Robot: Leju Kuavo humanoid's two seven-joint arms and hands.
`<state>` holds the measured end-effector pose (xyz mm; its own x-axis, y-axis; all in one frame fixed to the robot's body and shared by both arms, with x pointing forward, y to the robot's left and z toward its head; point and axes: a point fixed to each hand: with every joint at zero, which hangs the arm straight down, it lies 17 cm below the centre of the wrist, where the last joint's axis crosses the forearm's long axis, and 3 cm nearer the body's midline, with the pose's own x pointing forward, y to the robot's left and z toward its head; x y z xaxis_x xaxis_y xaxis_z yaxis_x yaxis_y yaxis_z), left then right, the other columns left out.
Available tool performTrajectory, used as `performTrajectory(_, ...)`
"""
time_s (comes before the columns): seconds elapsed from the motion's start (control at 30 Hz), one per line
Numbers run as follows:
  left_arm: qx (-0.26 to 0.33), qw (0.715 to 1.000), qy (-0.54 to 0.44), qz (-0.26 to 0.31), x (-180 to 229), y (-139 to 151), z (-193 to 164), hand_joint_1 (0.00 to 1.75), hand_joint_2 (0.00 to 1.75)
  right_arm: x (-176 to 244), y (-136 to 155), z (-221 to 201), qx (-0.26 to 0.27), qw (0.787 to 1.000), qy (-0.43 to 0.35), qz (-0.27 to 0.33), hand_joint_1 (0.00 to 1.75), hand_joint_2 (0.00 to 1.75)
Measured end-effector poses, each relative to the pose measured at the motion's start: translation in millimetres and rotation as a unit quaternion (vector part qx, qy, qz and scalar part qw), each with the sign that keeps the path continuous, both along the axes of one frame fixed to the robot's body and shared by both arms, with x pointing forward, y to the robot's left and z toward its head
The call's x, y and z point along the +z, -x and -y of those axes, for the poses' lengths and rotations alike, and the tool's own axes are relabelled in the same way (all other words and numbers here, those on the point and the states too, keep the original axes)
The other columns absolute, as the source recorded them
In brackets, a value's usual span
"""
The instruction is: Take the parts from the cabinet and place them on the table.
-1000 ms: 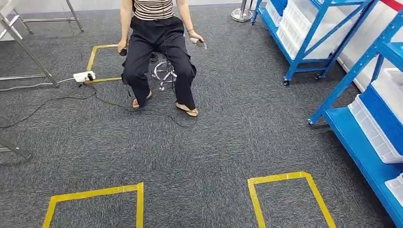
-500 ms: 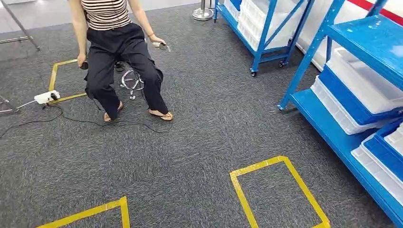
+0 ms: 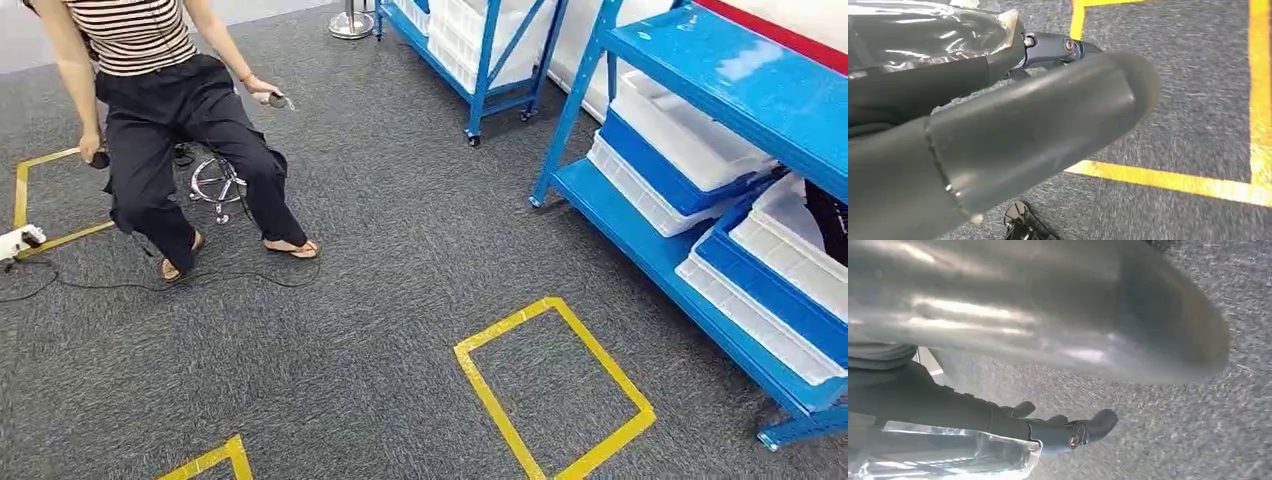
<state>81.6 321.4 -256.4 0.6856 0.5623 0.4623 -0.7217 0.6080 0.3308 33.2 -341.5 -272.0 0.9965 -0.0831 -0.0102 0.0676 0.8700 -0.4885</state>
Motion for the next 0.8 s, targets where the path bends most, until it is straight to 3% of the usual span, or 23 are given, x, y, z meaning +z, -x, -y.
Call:
performTrajectory(0.27, -0.053, 0.998, -0.010, 0.009, 2.2, -13.2, -2.3, 0.00, 0.00, 1.3, 8.6, -1.8, -0.040, 0.999, 0.007, -0.010, 0.00, 0.00)
performTrajectory(0.8, -0.079, 0.997, 0.005, 0.011, -1.0, -14.1, -0.8, 0.00, 0.00, 1.3, 15.7, -14.7, -0.068, 0.998, 0.003, -0.015, 0.00, 0.00)
